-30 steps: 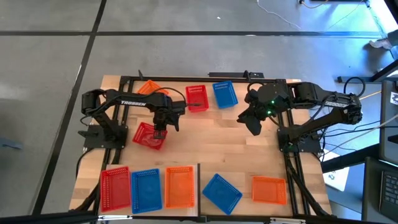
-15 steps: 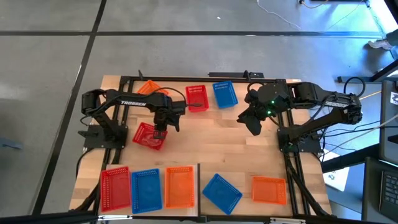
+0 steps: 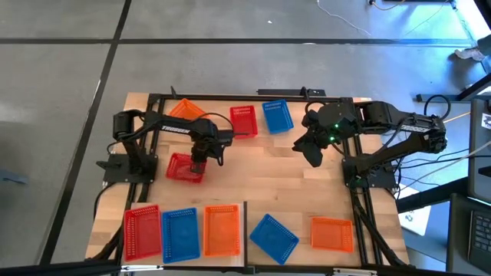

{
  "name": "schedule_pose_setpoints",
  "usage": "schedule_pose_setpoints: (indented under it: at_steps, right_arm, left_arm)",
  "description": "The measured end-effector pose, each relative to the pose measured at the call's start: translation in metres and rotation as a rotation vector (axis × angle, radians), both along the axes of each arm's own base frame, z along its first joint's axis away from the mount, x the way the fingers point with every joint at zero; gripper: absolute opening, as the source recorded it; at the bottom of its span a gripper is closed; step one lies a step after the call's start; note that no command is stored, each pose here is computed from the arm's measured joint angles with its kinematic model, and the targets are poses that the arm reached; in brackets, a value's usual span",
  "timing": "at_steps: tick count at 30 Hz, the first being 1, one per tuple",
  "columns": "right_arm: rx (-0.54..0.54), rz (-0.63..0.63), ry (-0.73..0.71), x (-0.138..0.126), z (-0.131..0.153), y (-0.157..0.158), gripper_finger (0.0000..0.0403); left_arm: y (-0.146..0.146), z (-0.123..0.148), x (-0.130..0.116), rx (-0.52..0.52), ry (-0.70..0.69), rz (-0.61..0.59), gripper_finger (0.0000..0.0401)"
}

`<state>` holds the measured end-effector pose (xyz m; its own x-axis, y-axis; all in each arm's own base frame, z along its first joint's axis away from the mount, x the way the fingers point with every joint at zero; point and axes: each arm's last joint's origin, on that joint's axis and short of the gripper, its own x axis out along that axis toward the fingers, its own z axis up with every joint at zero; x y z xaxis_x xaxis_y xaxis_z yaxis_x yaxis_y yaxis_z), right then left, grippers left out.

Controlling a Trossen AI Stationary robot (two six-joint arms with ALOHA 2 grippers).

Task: Stack baskets on shelf by color
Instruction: Stack the bottom red bin on top of the other red bin on the shelf

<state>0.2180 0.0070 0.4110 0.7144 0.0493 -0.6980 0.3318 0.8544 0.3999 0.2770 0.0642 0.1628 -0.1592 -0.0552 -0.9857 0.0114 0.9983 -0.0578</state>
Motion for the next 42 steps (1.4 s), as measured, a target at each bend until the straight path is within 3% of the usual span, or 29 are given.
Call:
schedule_pose_setpoints:
  at_steps: [5, 10, 23, 31, 38, 42]
  right_arm:
    - [-0.001, 0.000, 0.000, 0.000, 0.000, 0.000, 0.0113]
    - [-0.045, 0.031, -0.003, 0.000, 0.000, 0.000, 0.0113]
    - [-0.236, 0.214, -0.018, 0.000, 0.000, 0.000, 0.0113]
    - [-0.326, 0.303, -0.027, 0.000, 0.000, 0.000, 0.0113]
    - [-0.398, 0.370, -0.044, 0.003, 0.001, 0.000, 0.0113]
    - [-0.407, 0.378, -0.044, 0.003, 0.001, 0.000, 0.0113]
  left_arm:
    - [0.001, 0.011, -0.007, 0.040, 0.011, 0.023, 0.0001]
    - [0.003, 0.039, -0.016, 0.067, -0.008, 0.093, 0.0001]
    - [0.014, 0.199, -0.033, 0.181, -0.271, 0.552, 0.0000]
    - [-0.003, 0.290, -0.053, -0.096, -0.619, 0.804, 0.0000]
    - [-0.026, 0.328, -0.068, -0.270, -0.720, 1.002, 0.0000]
    - [-0.048, 0.333, -0.078, -0.296, -0.721, 1.067, 0.0000]
